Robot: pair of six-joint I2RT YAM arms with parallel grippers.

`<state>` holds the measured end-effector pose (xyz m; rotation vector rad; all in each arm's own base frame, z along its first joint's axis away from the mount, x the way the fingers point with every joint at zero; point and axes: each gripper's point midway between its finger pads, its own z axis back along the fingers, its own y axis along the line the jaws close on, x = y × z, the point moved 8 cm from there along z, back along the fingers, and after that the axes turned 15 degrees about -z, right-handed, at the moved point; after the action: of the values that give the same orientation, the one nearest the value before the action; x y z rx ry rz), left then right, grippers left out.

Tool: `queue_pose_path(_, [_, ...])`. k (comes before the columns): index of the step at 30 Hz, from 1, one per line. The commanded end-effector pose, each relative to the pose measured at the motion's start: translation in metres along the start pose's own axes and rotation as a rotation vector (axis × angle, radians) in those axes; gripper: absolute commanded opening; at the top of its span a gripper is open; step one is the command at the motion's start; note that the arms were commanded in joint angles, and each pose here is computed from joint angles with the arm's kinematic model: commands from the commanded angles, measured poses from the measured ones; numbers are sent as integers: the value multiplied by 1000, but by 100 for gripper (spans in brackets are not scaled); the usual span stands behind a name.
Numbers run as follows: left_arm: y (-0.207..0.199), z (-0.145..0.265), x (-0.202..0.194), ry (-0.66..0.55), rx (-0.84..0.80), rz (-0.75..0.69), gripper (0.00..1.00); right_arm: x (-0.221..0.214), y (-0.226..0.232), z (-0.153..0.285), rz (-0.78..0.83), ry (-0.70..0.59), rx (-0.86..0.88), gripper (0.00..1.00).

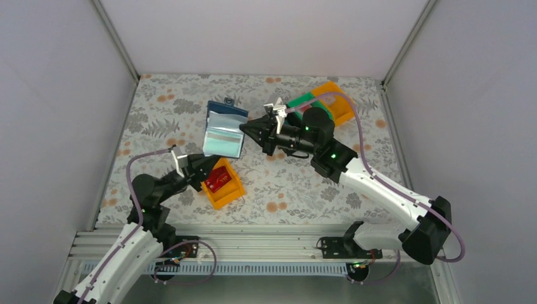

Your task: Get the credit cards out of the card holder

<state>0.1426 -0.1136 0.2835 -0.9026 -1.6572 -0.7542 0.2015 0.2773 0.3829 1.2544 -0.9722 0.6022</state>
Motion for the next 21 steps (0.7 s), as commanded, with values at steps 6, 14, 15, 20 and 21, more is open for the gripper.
queue_pose_path(6, [12, 2, 11, -64, 119, 19, 30, -22, 5, -11, 17, 169, 143, 4])
queue_pose_path(14, [4, 4, 10, -48, 57, 7, 19, -31, 2, -19, 7, 204, 208, 4])
queue_pose_path(15, [2, 4, 12, -53, 39, -11, 13, -33, -1, -21, 2, 219, 199, 4])
queue_pose_path(20, [4, 5, 3, 16, 63, -17, 2, -33, -13, -19, 27, 247, 30, 15])
queue_pose_path(21, [8, 5, -1, 41, 102, 6, 2, -30, -14, -15, 43, 242, -12, 24])
